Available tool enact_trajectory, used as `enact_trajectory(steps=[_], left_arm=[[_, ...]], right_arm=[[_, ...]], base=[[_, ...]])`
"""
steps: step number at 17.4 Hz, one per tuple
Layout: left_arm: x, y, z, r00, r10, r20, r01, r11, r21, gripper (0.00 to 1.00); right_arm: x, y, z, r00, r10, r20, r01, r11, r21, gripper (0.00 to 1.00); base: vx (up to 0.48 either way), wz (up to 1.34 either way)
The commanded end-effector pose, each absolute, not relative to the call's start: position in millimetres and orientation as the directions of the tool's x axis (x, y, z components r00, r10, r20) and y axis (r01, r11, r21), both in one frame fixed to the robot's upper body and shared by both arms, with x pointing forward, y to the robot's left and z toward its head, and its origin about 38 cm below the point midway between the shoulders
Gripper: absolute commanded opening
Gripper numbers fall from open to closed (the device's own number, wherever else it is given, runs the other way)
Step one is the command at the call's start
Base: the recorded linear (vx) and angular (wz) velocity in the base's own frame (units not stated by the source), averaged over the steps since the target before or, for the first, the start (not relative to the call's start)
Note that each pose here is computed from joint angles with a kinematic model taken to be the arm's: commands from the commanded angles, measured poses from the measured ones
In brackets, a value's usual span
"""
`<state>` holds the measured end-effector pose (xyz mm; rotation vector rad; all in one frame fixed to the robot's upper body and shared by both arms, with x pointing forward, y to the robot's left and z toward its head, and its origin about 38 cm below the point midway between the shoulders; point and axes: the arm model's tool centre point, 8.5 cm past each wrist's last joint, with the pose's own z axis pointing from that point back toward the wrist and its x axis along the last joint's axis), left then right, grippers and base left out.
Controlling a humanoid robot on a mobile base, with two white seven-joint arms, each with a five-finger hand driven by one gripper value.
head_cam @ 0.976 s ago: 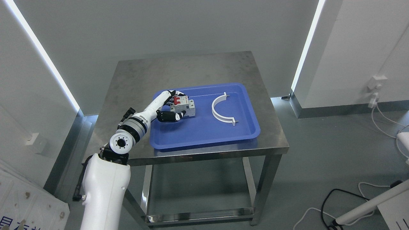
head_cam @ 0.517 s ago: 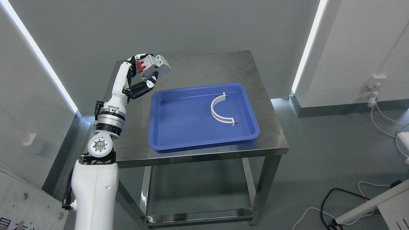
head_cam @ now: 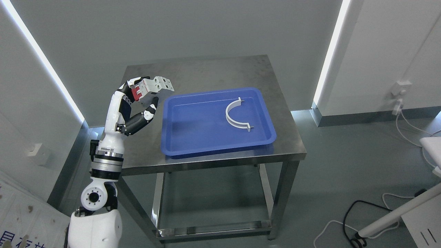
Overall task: Place circuit breaker on shelf
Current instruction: 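Hold the breaker in the left hand while turning toward the bin shelf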
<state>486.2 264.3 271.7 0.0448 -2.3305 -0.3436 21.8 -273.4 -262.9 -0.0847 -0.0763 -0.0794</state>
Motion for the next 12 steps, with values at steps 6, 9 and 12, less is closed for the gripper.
enact_trajectory(steps=[6, 9, 12], left_arm=[[433, 273, 284, -0.793, -0.167, 0.586, 0.024, 0.953, 0.303, 0.16], [430, 277, 294, -0.787, -0.166, 0.594, 0.008, 0.96, 0.279, 0.16], [430, 279, 295, -0.78, -0.164, 0.605, 0.0, 0.965, 0.261, 0.15]], right_arm=[[21, -285.1, -262, 0.994, -0.074, 0.074, 0.082, 0.991, -0.104, 1.0], [21, -285.1, -262, 0.994, -0.074, 0.074, 0.082, 0.991, -0.104, 1.0], [21, -285.1, -262, 0.994, -0.074, 0.074, 0.082, 0.991, -0.104, 1.0]], base=[[-0.199, -0.02], [-0.229, -0.21], [-0.231, -0.16]])
